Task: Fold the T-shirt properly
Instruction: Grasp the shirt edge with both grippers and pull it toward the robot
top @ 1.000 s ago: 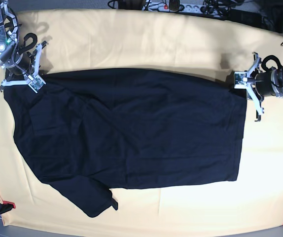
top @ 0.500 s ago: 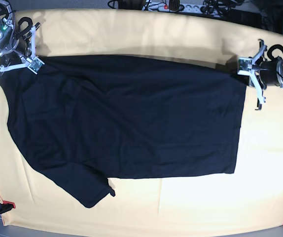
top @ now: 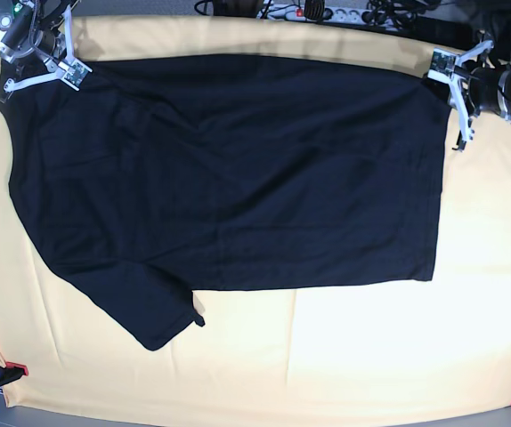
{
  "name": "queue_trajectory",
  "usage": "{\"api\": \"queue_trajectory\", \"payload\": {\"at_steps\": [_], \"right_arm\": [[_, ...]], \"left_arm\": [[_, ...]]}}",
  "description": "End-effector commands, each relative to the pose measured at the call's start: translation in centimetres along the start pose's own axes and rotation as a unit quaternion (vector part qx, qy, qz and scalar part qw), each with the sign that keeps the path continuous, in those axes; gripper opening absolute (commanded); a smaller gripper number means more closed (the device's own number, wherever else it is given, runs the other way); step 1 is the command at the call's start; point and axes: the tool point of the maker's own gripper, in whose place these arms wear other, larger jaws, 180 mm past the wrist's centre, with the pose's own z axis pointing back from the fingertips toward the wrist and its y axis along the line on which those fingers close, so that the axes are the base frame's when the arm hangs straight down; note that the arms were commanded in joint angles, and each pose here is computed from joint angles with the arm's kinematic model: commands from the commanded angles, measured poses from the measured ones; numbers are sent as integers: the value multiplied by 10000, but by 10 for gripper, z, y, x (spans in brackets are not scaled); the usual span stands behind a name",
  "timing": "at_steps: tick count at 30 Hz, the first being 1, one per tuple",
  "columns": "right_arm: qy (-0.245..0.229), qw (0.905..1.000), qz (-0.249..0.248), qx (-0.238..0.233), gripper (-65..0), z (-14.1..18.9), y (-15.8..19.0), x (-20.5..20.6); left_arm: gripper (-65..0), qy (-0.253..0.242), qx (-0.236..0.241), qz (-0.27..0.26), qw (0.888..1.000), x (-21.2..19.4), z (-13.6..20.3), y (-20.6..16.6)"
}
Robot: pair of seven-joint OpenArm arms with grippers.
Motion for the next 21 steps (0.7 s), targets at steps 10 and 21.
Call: {"api": "queue_trajectory", "payload": {"at_steps": [10,21], "right_arm": [[739,9969,-96,-250,-650,10,2,-43],[458,9979,-117,-439,-650,9,-5,-33]], "left_arm": [[-650,181,-215,-427,9987,1,10,-6],[-650,17,-258,40,9997,18,11,-9]]}}
